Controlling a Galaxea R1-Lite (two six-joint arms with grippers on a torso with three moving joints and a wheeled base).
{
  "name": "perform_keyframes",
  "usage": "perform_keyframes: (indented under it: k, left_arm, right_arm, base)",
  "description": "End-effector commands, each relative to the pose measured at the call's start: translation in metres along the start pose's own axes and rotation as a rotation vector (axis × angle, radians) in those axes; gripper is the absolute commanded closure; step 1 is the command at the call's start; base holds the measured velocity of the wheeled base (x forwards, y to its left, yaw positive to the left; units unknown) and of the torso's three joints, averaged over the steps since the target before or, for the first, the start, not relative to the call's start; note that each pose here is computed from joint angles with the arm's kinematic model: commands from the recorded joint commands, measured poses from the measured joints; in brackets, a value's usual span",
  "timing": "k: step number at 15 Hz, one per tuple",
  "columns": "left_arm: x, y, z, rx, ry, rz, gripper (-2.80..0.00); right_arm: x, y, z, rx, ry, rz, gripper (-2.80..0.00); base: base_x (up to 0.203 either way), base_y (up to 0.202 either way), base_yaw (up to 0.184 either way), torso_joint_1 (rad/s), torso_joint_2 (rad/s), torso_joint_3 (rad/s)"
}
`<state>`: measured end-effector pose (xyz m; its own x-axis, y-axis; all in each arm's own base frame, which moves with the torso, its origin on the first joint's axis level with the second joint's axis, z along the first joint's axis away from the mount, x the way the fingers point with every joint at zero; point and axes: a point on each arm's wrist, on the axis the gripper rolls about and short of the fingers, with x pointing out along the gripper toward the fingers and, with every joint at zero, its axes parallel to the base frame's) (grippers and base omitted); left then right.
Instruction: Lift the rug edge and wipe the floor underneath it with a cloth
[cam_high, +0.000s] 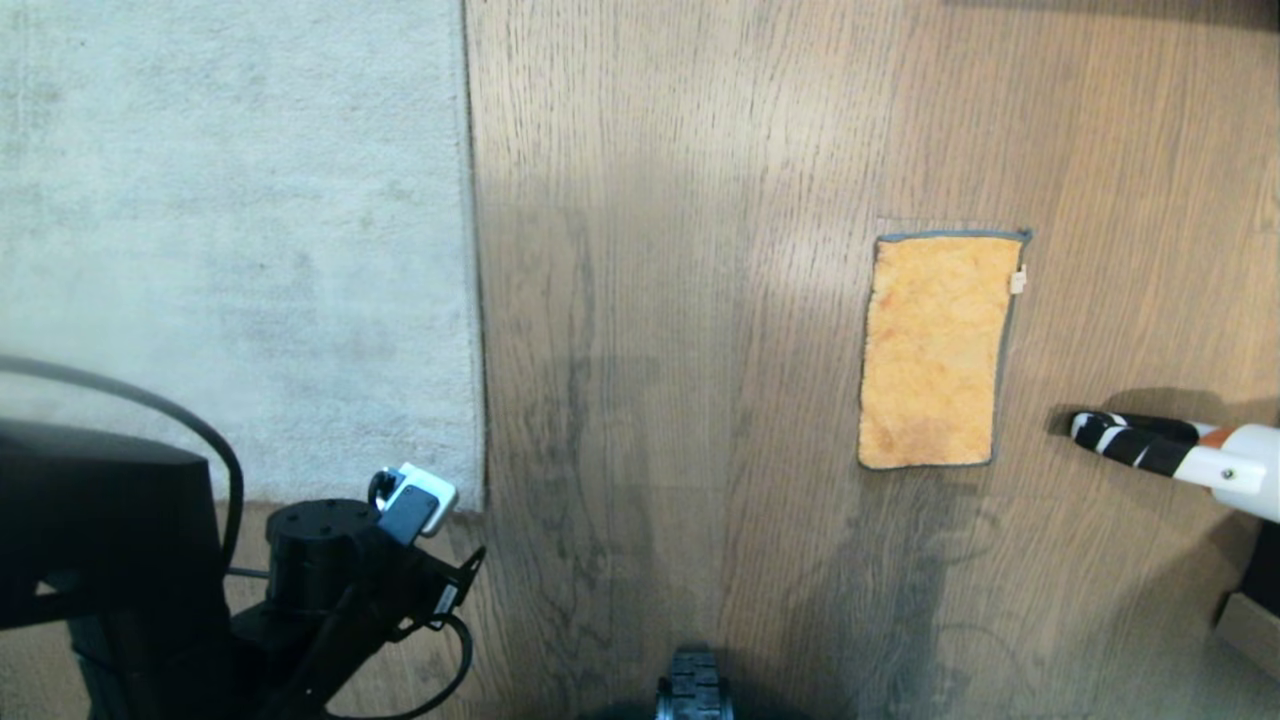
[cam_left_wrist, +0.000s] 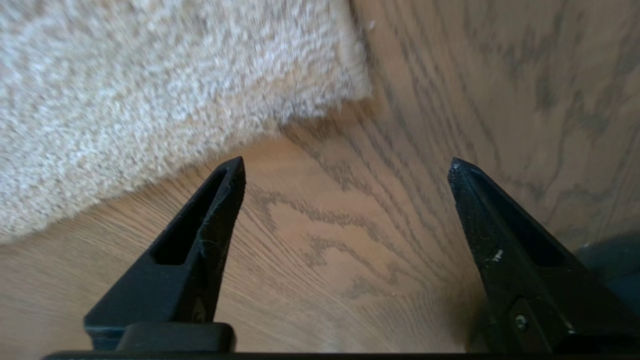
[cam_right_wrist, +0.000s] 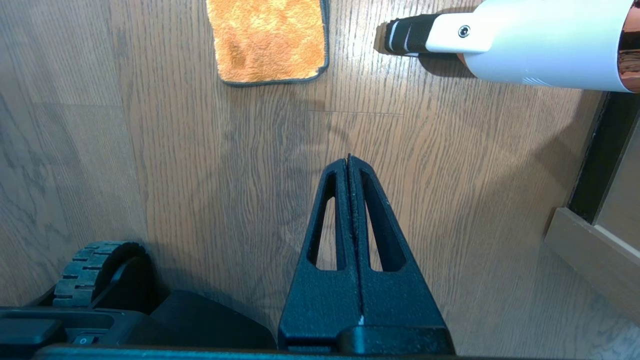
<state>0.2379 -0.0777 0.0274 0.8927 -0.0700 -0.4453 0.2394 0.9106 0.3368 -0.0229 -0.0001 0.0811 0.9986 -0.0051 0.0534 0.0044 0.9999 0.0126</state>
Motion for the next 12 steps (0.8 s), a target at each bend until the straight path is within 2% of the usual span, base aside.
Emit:
perform_keyframes:
  k: [1,8,12]
  left_arm:
    - [0.008,-0.002,-0.006,0.007,0.025,0.001,-2.8]
    - [0.032,0.022,-0.003,0.015,-0.009,0.109,-2.8]
    - [0.037,0.027,-0.003,0.012,-0.013,0.126,-2.8]
  right_arm:
    - [0.0,0.0,0.0,0.0,0.0,0.0,0.0]
    - [0.0,0.0,0.0,0.0,0.0,0.0,0.0]
    - [0.0,0.0,0.0,0.0,0.0,0.0,0.0]
  base:
    - [0.0,0.0,0.0,0.0,0.0,0.0]
    - [0.0,0.0,0.0,0.0,0.0,0.0]
    - [0.0,0.0,0.0,0.0,0.0,0.0]
